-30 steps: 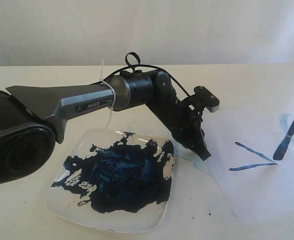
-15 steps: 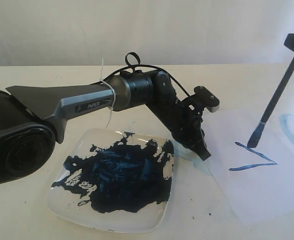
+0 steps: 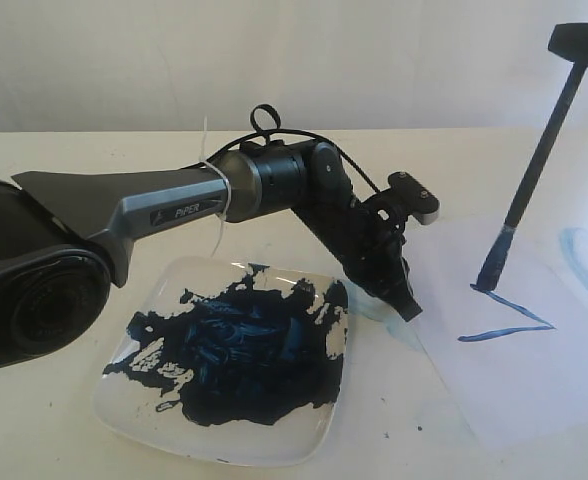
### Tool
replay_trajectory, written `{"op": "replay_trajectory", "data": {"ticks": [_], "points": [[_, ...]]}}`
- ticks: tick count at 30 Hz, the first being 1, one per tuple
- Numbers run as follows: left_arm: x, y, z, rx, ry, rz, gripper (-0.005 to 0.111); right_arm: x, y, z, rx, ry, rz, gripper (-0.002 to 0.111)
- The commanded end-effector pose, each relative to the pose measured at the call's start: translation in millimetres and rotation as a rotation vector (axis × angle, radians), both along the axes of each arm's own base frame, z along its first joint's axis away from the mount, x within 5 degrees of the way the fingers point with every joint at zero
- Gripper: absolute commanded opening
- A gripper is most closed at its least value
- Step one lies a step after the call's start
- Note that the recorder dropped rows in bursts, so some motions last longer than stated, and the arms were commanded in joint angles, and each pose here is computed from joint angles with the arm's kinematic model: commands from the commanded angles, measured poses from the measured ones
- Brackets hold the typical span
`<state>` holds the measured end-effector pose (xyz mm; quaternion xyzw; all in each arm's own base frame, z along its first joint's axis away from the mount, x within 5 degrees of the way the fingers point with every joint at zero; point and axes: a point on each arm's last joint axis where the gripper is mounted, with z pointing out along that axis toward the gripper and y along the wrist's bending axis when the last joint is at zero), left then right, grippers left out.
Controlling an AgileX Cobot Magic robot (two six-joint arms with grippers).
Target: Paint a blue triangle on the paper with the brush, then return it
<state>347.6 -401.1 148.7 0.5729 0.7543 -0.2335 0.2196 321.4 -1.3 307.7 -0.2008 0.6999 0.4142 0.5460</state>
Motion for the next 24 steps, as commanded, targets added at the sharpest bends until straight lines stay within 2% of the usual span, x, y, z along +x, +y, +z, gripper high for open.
{"op": "replay_trajectory", "data": {"ticks": [1, 7, 12, 15, 17, 24], "points": [[-4.5, 2.4, -5.1, 0.036, 0.041, -0.032, 0.0, -1.5, 1.6, 5.1, 0.063, 0.066, 0.005, 0.0], [-4.5, 2.4, -5.1, 0.036, 0.041, -0.032, 0.0, -1.8, -6.5, 10.3, 0.015, 0.172, -0.228, 0.0], [-4.4, 2.3, -5.0, 0.035, 0.038, -0.032, 0.0, -17.3, -12.7, 11.6, -0.07, 0.286, -0.604, 0.0], [-3.4, 1.9, -4.7, 0.029, 0.029, -0.026, 0.0, -32.9, -10.0, 10.8, -0.074, 0.3, -0.754, 0.0], [-2.8, 1.6, -4.5, 0.025, 0.024, -0.022, 0.0, -41.5, -4.6, 12.1, -0.08, 0.284, -0.762, 0.0], [-2.8, 1.6, -4.5, 0.025, 0.024, -0.022, 0.0, -50.4, 16.3, 19.2, -0.085, 0.263, -0.606, 0.0]]}}
